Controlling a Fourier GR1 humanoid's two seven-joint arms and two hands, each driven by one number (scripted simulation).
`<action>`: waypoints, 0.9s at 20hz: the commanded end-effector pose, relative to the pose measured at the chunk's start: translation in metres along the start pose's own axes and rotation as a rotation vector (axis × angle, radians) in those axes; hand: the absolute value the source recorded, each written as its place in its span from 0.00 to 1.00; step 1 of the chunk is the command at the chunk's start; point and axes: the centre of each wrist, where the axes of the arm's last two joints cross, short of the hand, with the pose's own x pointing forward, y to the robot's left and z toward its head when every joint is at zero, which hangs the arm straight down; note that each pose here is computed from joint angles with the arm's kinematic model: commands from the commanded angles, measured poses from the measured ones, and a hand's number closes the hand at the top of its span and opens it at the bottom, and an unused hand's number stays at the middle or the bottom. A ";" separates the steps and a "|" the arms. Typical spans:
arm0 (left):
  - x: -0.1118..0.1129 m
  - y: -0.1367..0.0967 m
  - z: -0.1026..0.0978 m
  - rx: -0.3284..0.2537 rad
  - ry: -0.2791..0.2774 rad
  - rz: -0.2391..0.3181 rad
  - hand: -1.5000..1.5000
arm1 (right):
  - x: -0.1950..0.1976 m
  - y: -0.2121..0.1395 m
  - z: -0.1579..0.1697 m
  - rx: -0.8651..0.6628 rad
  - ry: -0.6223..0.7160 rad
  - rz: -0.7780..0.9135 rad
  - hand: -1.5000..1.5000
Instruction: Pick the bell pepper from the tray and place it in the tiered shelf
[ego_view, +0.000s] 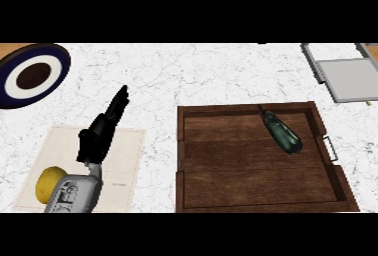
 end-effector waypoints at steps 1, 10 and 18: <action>0.005 0.009 0.002 0.002 0.002 -0.005 0.50 | 0.018 -0.037 -0.014 -0.095 0.066 -0.070 0.00; -0.009 -0.002 0.010 0.022 0.035 -0.009 0.50 | 0.000 -0.168 -0.016 -0.069 0.274 0.075 0.00; -0.004 0.007 0.008 0.036 0.026 0.013 0.50 | -0.021 -0.240 0.004 0.038 0.284 0.177 0.00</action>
